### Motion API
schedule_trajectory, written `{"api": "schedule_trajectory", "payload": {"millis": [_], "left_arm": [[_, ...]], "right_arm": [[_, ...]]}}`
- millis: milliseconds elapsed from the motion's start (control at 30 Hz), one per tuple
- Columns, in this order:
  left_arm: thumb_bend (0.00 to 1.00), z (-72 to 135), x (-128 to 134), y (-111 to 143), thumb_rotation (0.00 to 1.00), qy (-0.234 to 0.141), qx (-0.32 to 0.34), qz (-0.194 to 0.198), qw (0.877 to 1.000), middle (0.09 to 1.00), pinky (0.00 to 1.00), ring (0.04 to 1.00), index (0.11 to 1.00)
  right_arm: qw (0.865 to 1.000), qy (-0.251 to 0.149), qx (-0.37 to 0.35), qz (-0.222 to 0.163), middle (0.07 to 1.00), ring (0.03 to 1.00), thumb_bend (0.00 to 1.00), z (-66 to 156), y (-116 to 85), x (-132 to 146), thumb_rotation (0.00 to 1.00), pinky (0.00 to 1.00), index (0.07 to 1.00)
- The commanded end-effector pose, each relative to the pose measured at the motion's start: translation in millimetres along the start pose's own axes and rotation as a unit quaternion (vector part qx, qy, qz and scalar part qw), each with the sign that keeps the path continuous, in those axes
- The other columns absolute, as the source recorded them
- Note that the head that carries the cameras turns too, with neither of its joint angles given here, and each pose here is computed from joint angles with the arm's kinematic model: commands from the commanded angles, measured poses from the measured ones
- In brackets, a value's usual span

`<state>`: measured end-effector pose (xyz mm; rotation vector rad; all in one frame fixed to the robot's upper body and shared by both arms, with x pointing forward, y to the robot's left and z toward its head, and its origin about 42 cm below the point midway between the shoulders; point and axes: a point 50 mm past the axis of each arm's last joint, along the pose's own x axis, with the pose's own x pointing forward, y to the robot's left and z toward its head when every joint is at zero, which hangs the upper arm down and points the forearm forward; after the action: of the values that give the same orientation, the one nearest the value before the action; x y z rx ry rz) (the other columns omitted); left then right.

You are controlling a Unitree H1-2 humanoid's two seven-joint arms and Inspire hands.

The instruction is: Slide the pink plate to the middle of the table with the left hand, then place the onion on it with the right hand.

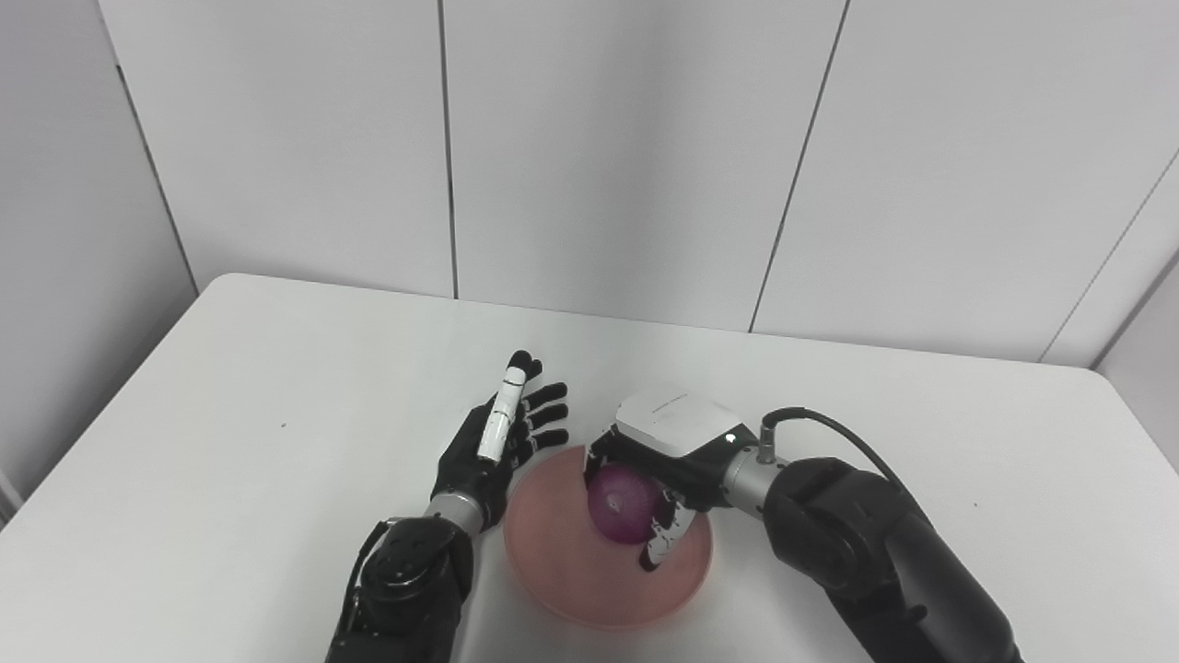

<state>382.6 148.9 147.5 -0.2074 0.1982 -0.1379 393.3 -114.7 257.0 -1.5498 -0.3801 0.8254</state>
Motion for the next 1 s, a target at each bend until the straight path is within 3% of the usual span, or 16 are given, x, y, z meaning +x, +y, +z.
{"api": "schedule_trajectory", "payload": {"millis": [0,200,667,967], "left_arm": [[0.62,-6.4,0.5,-1.4,0.94,0.018,0.003,0.011,1.000,0.834,0.84,0.831,0.901],[0.62,-7.1,0.7,-0.9,0.94,0.018,0.004,0.007,1.000,0.834,0.85,0.832,0.898],[0.61,-6.8,0.4,-0.2,0.93,0.021,0.004,0.011,1.000,0.819,0.84,0.820,0.895],[0.63,-6.6,1.4,0.6,0.93,0.023,0.004,0.012,1.000,0.818,0.84,0.819,0.895]], "right_arm": [[0.999,-0.009,-0.027,-0.036,0.663,0.584,0.95,0.6,-23.4,-4.5,0.56,0.47,0.691],[0.999,-0.006,-0.031,-0.033,0.714,0.624,1.00,-0.5,-25.0,-5.6,0.66,0.49,0.724],[0.998,-0.002,-0.036,-0.041,0.722,0.628,1.00,-0.7,-29.0,-5.6,0.66,0.48,0.734],[0.995,-0.027,0.013,-0.098,0.672,0.582,1.00,-10.9,-29.9,-9.9,0.64,0.45,0.711]]}}
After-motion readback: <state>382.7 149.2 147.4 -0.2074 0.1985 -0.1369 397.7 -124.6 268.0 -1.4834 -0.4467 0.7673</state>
